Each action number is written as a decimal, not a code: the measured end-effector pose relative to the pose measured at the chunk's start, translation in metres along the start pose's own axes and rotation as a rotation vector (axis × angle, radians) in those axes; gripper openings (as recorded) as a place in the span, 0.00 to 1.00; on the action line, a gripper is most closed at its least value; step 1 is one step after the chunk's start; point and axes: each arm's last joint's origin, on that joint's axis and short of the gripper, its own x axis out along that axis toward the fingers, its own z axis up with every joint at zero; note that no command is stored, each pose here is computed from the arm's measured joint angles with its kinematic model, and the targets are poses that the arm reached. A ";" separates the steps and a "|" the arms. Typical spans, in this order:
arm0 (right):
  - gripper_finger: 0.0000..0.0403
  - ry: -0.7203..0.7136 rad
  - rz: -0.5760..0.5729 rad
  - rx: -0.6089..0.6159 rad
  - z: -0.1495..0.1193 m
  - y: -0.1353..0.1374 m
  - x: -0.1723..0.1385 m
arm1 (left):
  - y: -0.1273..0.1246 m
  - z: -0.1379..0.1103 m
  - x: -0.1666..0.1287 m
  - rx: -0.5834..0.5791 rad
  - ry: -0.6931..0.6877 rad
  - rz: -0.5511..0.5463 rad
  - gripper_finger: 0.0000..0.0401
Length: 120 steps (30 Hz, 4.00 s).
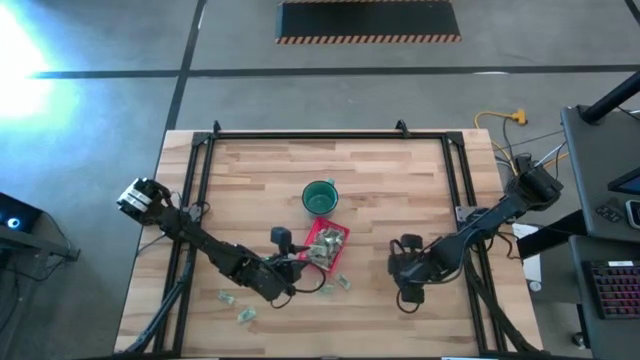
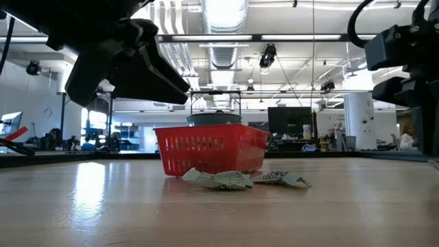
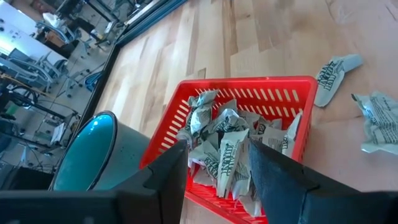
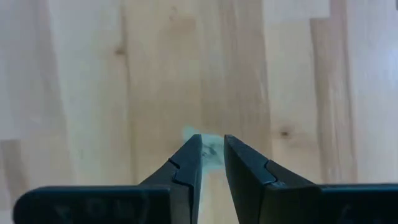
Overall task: Pick and place items into bin
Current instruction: Put the light green stevia packet into the red bin
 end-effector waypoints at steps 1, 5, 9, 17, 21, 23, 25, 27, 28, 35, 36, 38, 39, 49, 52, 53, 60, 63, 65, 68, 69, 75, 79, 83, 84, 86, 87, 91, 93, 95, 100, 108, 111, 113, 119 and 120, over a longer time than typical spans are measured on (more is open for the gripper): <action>0.14 0.003 -0.003 0.003 -0.001 -0.001 0.001 | 0.000 0.000 0.000 0.001 0.001 0.000 0.39; 0.15 -0.010 -0.030 0.004 -0.003 -0.002 0.004 | 0.000 -0.003 0.000 0.005 0.005 -0.001 0.39; 0.18 -0.028 -0.026 0.007 -0.003 -0.003 0.007 | -0.001 -0.006 0.000 0.013 0.012 -0.003 0.39; 0.23 0.000 -0.004 0.052 -0.009 -0.005 0.013 | -0.001 -0.008 0.000 0.015 0.015 -0.004 0.39; 0.25 0.031 0.002 0.087 -0.014 -0.008 0.016 | -0.001 -0.009 0.000 0.016 0.016 -0.006 0.39; 0.26 0.038 0.006 0.100 -0.015 -0.008 0.017 | -0.001 -0.009 0.000 0.015 0.016 -0.006 0.39; 0.26 0.038 0.007 0.104 -0.015 -0.008 0.017 | -0.001 -0.009 0.000 0.016 0.016 -0.006 0.39; 0.26 0.041 0.010 0.104 -0.016 -0.008 0.018 | -0.001 -0.009 0.000 0.016 0.016 -0.006 0.39; 0.26 0.043 0.013 0.104 -0.016 -0.008 0.018 | -0.001 -0.009 0.000 0.016 0.017 -0.006 0.39; 0.15 0.044 0.037 0.110 -0.018 -0.009 0.020 | -0.001 -0.010 0.000 0.017 0.018 -0.006 0.39; 0.12 0.044 0.038 0.107 -0.018 -0.009 0.021 | -0.001 -0.010 0.000 0.017 0.018 -0.006 0.39; 0.06 0.041 0.044 0.099 -0.019 -0.009 0.022 | -0.001 -0.010 0.000 0.017 0.018 -0.006 0.39; 0.04 0.039 0.047 0.086 -0.019 -0.009 0.022 | -0.001 -0.010 0.000 0.017 0.018 -0.006 0.39; 0.02 -0.126 -0.024 -0.153 -0.007 -0.005 0.019 | -0.001 -0.010 0.000 0.019 0.018 -0.005 0.39; 0.02 -0.224 -0.117 -0.263 0.003 -0.003 0.013 | -0.001 -0.010 0.000 0.019 0.018 -0.005 0.39; 0.02 -0.258 -0.152 -0.303 0.006 -0.002 0.011 | -0.001 -0.010 0.000 0.019 0.018 -0.005 0.39; 0.02 -0.545 -0.361 -0.516 0.038 0.004 -0.003 | -0.001 -0.010 0.000 0.020 0.018 -0.005 0.39; 0.02 -0.634 -0.388 -0.553 0.053 0.001 -0.007 | -0.001 -0.010 0.000 0.020 0.018 -0.005 0.39; 0.02 -0.680 -0.405 -0.549 0.062 -0.003 -0.010 | -0.001 -0.010 0.000 0.020 0.018 -0.005 0.39; 0.02 -0.720 -0.437 -0.518 0.076 -0.016 -0.012 | -0.001 -0.010 0.000 0.020 0.018 -0.004 0.39; 0.02 -0.728 -0.448 -0.501 0.080 -0.021 -0.012 | -0.001 -0.010 0.000 0.020 0.018 -0.005 0.39; 0.02 -0.772 -0.303 -0.439 0.103 -0.055 -0.010 | -0.001 -0.010 0.000 0.021 0.019 -0.005 0.39; 0.02 -0.796 -0.191 -0.392 0.112 -0.077 -0.009 | -0.001 -0.011 0.000 0.023 0.021 -0.005 0.39; 0.02 -0.827 -0.158 -0.348 0.116 -0.090 -0.009 | -0.002 -0.013 0.000 0.026 0.023 -0.005 0.39; 0.02 -0.833 -0.141 -0.350 0.116 -0.092 -0.008 | -0.002 -0.013 0.000 0.028 0.024 -0.005 0.39; 0.02 -0.848 -0.106 -0.360 0.115 -0.092 -0.007 | -0.002 -0.014 0.001 0.030 0.027 -0.005 0.39; 0.02 -0.859 -0.094 -0.364 0.115 -0.092 -0.007 | -0.002 -0.015 0.001 0.031 0.028 -0.005 0.39; 0.02 -0.885 -0.084 -0.368 0.115 -0.091 -0.004 | -0.002 -0.015 0.001 0.031 0.027 -0.006 0.39; 0.02 -0.888 -0.085 -0.368 0.117 -0.091 0.003 | -0.002 -0.015 0.001 0.031 0.027 -0.005 0.39; 0.02 -0.901 -0.094 -0.382 0.121 -0.090 0.013 | -0.002 -0.014 0.001 0.029 0.025 -0.006 0.39; 0.02 -0.857 -0.130 -0.455 0.127 -0.088 0.033 | -0.002 -0.015 0.001 0.031 0.027 -0.005 0.39; 0.02 -0.863 -0.122 -0.428 0.132 -0.088 0.032 | -0.002 -0.014 0.001 0.030 0.027 -0.005 0.39; 0.02 -0.862 -0.113 -0.413 0.132 -0.088 0.032 | -0.002 -0.014 0.001 0.030 0.027 -0.006 0.39; 0.02 -0.853 -0.107 -0.412 0.132 -0.088 0.034 | -0.002 -0.014 0.001 0.030 0.027 -0.005 0.39; 0.11 -0.845 -0.064 -0.436 0.131 -0.087 0.037 | -0.002 -0.014 0.001 0.029 0.026 -0.006 0.39; 0.13 -0.846 -0.064 -0.436 0.131 -0.087 0.037 | -0.002 -0.014 0.001 0.029 0.025 -0.006 0.39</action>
